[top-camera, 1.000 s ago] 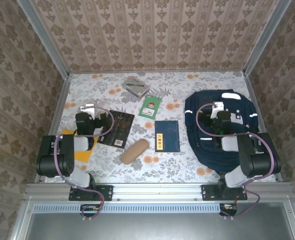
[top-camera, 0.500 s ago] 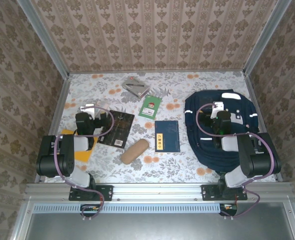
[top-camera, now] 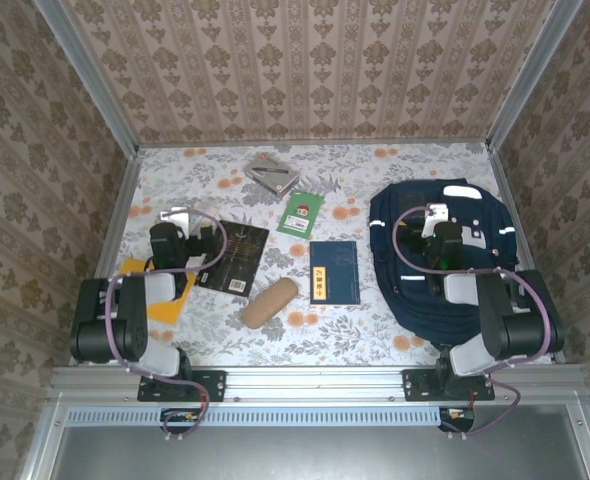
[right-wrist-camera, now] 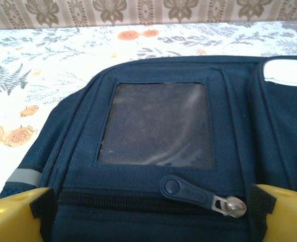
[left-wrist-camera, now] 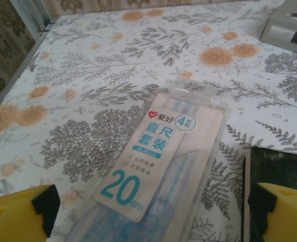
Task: Pack the student bag
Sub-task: Rotate the student bag at the center of the table.
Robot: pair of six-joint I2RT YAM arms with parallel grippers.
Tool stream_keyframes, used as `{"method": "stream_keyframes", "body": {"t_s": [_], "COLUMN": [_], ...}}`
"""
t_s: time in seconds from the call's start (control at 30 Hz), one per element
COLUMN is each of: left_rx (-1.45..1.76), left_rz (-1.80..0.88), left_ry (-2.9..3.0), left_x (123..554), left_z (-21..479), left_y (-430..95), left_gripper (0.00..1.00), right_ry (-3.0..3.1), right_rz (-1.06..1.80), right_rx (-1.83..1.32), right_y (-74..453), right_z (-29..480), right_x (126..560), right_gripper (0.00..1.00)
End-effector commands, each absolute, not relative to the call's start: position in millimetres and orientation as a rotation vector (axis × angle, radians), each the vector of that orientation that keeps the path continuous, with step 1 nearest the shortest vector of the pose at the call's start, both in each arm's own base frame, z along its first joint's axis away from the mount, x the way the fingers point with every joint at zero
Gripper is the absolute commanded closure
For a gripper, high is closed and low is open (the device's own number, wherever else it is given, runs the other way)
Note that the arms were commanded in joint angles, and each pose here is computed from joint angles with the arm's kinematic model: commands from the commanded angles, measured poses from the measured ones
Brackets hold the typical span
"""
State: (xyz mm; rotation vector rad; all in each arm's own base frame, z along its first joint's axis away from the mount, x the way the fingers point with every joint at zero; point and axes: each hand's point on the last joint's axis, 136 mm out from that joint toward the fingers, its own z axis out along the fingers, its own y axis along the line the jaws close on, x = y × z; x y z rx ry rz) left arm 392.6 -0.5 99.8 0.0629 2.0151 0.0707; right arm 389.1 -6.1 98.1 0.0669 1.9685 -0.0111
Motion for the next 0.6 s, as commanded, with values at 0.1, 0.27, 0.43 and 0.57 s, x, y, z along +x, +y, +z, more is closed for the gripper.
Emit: {"method": "stream_keyframes", "body": {"t_s": [0.1, 0.27, 0.43, 0.57], "left_rx": [-0.205, -0.381, -0.335, -0.325], "left_rz": [-0.004, -0.226, -0.323, -0.368], "left_ry": [2.020, 2.096, 2.130, 2.135], "left_x": [389.6, 376.5, 365.3, 353.8], "left_z": [191.5, 224.1, 236.5, 240.4], "left_y": [12.5, -1.4, -17.8, -24.9], "left_gripper": [0.00, 0.00, 0.00, 0.00], "right_ry": [1.945, 1.978, 2.136, 2.319], "right_rz": [-0.023, 0.040, 0.070, -0.024], "right_rx": [0.342, 0.619, 0.718, 0.847], "right_y": [-31.3, -44.5, -39.5, -43.9], "right_z": [171.9, 199.7, 182.4, 139.7], "right_x": [377.4, 351.3, 317.2, 271.4], "right_gripper": [0.00, 0.00, 0.00, 0.01]}}
